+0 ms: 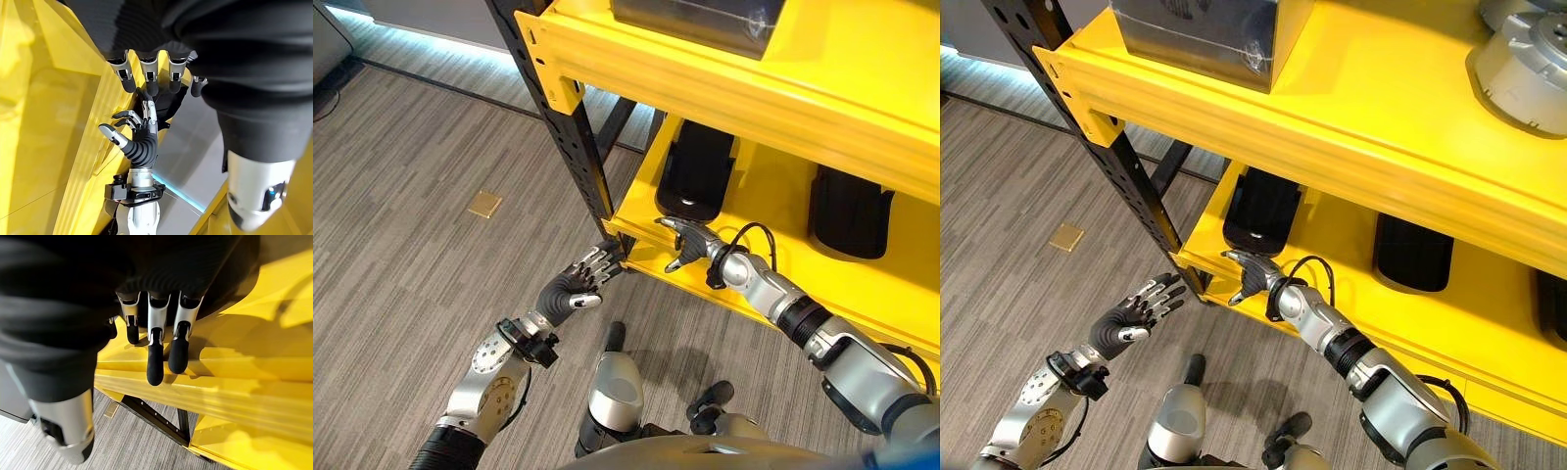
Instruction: Move parts from the plastic box to the shelf.
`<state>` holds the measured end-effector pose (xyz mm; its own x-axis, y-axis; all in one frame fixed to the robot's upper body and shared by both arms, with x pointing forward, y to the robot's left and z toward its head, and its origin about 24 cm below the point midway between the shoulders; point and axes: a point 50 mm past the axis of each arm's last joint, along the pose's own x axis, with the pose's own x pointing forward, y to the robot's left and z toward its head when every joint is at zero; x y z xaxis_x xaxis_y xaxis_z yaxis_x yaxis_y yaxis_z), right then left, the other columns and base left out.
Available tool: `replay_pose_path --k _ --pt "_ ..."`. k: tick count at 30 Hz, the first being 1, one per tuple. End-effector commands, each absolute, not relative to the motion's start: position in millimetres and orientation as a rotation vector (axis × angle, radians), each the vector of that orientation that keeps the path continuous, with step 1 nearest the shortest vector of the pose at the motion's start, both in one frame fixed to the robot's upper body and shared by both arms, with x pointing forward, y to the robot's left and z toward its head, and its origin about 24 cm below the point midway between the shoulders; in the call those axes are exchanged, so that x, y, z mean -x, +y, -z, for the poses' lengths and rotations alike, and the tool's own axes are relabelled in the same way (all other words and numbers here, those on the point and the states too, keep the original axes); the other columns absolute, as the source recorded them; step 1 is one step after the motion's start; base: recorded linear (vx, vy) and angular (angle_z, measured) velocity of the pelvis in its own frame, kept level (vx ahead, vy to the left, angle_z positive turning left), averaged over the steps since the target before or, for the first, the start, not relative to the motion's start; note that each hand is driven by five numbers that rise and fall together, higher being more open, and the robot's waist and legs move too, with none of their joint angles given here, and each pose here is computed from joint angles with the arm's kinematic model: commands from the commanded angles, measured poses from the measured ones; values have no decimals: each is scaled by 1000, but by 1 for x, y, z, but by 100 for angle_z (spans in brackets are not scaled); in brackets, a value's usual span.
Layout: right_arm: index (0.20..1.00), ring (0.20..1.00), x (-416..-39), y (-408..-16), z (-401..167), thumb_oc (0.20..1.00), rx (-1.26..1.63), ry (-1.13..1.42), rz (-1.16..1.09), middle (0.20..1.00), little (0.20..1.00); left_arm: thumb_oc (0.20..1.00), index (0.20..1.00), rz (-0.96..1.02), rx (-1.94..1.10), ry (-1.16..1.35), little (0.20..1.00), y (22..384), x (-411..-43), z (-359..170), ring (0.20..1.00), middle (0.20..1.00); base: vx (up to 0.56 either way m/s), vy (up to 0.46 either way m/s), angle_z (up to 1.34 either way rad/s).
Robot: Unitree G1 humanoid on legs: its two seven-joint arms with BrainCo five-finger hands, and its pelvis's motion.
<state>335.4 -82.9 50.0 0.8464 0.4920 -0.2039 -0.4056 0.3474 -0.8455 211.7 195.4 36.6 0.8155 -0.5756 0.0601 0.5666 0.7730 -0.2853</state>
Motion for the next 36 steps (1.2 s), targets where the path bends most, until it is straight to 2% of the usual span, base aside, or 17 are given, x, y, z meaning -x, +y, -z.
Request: replay_pose_path --k 1,25,32,36 --pt "1000 1000 -352 -80 -67 1000 1117 -125 -503 1000 1000 1000 1000 665 303 4 1000 185 -211 -40 1000 1000 0 0 0" --pt "1000 1000 -374 -101 -89 1000 1177 -138 -370 1000 1000 1000 1000 645 355 41 1000 183 -214 -35 1000 1000 0 0 0" --pt "1000 1000 -367 -95 -83 1000 1138 -139 -455 1000 1000 1000 1000 628 347 51 1000 185 -211 -29 1000 1000 0 0 0" --pt "1000 1000 -351 -80 -75 1000 1052 -186 -574 1000 1000 1000 1000 582 316 51 1000 189 -209 -27 1000 1000 0 0 0"
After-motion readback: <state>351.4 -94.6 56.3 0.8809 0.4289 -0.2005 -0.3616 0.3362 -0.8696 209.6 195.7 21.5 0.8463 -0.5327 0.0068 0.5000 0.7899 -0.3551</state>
